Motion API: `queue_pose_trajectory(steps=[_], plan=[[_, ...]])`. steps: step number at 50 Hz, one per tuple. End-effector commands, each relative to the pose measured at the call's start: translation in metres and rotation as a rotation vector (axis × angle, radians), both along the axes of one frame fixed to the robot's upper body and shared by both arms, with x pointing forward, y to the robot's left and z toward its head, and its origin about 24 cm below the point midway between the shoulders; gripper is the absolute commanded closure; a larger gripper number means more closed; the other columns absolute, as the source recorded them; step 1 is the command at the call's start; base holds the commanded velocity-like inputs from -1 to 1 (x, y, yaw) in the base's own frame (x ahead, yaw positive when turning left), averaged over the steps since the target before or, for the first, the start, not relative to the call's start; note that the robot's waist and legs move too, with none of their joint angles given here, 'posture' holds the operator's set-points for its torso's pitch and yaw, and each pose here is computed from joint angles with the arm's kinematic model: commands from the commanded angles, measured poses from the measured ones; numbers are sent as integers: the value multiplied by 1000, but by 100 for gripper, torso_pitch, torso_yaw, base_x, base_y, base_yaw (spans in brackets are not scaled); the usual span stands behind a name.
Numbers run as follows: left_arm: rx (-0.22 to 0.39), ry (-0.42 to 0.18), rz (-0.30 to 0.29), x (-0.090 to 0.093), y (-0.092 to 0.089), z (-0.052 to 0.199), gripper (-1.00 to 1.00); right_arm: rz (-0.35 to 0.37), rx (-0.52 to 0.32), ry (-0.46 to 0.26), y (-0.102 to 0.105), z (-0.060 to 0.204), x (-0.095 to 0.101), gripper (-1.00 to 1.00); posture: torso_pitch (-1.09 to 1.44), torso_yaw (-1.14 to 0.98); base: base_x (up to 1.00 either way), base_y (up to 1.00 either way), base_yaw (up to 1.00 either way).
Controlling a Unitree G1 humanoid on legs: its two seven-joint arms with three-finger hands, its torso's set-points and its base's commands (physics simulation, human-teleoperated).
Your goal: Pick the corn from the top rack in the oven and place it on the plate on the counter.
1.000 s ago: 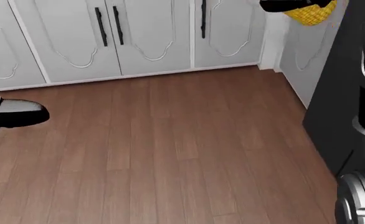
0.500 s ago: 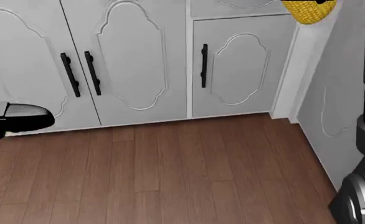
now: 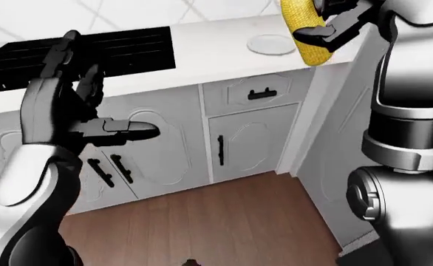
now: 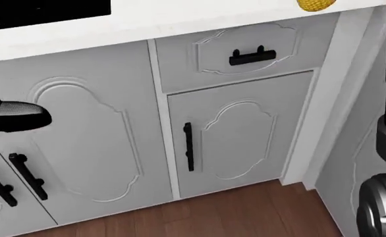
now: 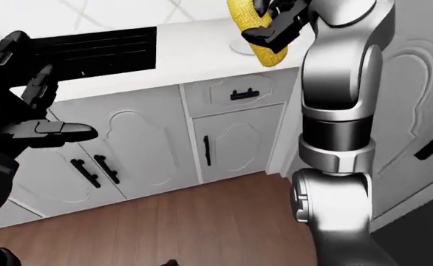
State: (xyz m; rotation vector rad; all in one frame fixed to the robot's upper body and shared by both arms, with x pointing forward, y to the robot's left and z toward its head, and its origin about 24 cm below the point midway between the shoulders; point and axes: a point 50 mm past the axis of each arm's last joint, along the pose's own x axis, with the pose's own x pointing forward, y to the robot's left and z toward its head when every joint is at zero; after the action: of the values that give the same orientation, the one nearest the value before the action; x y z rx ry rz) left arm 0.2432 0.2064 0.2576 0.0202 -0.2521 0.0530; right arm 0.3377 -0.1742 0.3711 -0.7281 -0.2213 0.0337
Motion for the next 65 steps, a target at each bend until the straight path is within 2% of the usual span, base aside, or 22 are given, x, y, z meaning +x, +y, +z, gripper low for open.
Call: queue_pose_trajectory(steps=[1, 16, 23, 49, 58, 65], plan=[[7, -49, -1, -3, -1, 8, -100, -7, -4, -73, -2, 14, -8, 99, 0, 0, 0, 0, 0], [9, -53, -5, -5, -3, 11, -100, -22, 3, -64, -6, 13, -11, 99, 0, 0, 11, -6, 0], [8, -50, -2, -4, -2, 9, -100, -13, 6, -67, -4, 11, -8, 98, 0, 0, 47, -23, 0], [5, -54, 3, -5, 0, 11, -100, 4, -22, -72, -2, 12, -10, 100, 0, 0, 0, 0, 0], [6, -60, 1, -6, -1, 16, -100, 106, -44, -52, 12, 16, -19, 100, 0, 0, 0, 6, 0], [7, -62, 1, -5, 0, 17, -100, 189, -126, -18, 29, 12, -26, 99, 0, 0, 0, 0, 0]])
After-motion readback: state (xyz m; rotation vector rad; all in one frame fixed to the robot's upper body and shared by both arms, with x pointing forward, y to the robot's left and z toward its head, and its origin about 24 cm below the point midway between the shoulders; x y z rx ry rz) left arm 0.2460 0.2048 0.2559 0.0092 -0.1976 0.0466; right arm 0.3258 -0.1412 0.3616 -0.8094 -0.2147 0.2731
